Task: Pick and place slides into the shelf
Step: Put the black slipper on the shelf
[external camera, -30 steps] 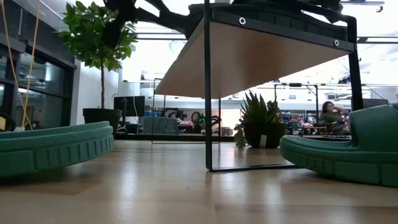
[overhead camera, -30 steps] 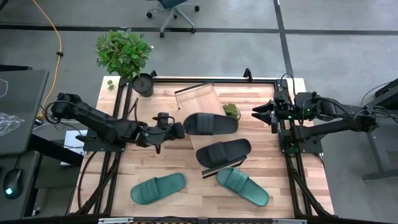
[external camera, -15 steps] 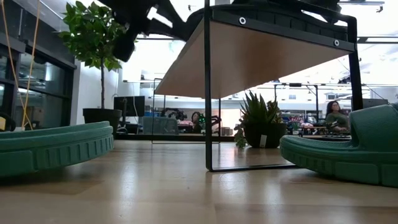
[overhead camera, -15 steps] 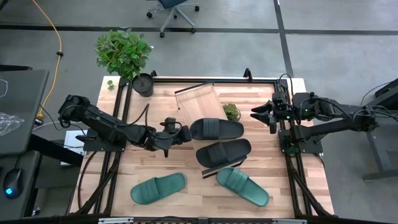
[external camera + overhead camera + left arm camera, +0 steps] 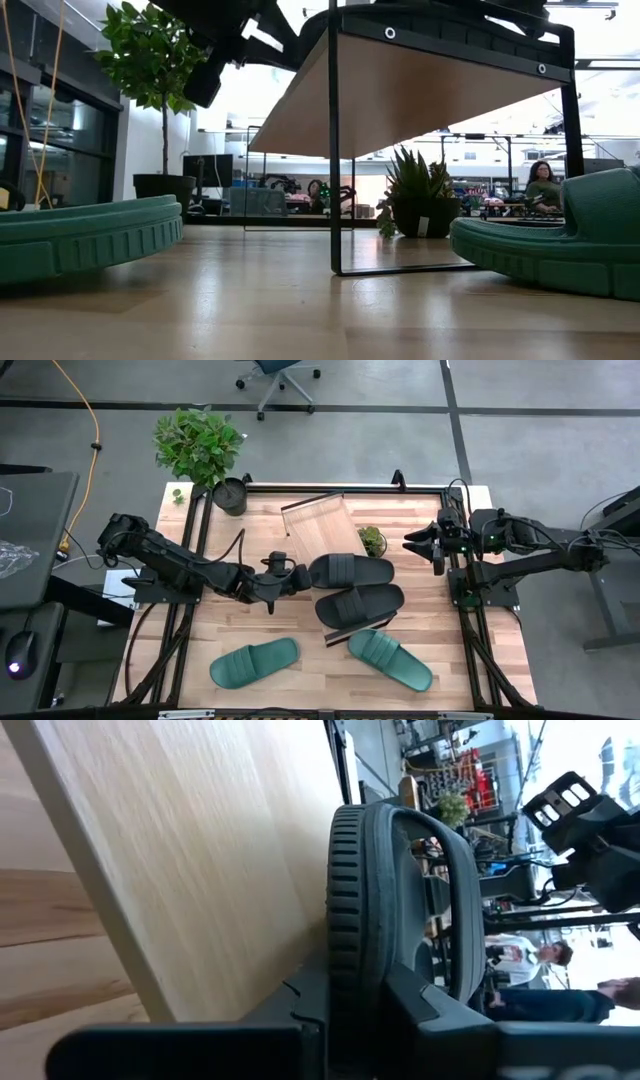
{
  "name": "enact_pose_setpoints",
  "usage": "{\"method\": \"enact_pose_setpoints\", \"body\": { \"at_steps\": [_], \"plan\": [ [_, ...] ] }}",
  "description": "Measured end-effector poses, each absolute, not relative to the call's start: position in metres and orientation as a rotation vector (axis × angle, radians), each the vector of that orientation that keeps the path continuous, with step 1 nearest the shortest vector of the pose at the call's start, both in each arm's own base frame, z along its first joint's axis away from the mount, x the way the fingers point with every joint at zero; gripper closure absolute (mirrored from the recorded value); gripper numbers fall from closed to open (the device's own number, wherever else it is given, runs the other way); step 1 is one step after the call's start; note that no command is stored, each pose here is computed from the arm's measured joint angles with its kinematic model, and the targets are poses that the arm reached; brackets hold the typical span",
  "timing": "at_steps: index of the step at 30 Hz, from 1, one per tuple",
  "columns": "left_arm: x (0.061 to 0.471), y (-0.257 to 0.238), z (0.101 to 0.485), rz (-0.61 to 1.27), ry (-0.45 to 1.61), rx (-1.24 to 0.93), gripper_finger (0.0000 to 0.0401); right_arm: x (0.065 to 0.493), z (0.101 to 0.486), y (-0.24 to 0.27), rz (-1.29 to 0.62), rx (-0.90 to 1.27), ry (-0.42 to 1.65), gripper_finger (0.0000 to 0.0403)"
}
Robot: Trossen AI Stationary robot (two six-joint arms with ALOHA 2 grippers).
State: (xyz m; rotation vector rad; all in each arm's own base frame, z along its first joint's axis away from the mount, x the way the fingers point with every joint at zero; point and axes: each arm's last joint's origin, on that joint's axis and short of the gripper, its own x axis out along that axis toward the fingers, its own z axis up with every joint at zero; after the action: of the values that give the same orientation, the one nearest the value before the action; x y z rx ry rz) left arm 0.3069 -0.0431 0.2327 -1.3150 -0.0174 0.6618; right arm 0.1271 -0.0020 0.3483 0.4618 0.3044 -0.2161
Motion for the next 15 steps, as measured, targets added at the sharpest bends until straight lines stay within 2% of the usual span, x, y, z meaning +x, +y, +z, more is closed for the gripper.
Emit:
{"method": "enact_pose_setpoints", "body": {
  "at_steps": [15],
  "plan": [
    [0.299, -0.068, 0.225, 0.628, 0.102, -1.407, 0.0368, 0.127, 0.348, -0.002, -0.216, 0.454, 0.307, 0.0267]
  ]
}}
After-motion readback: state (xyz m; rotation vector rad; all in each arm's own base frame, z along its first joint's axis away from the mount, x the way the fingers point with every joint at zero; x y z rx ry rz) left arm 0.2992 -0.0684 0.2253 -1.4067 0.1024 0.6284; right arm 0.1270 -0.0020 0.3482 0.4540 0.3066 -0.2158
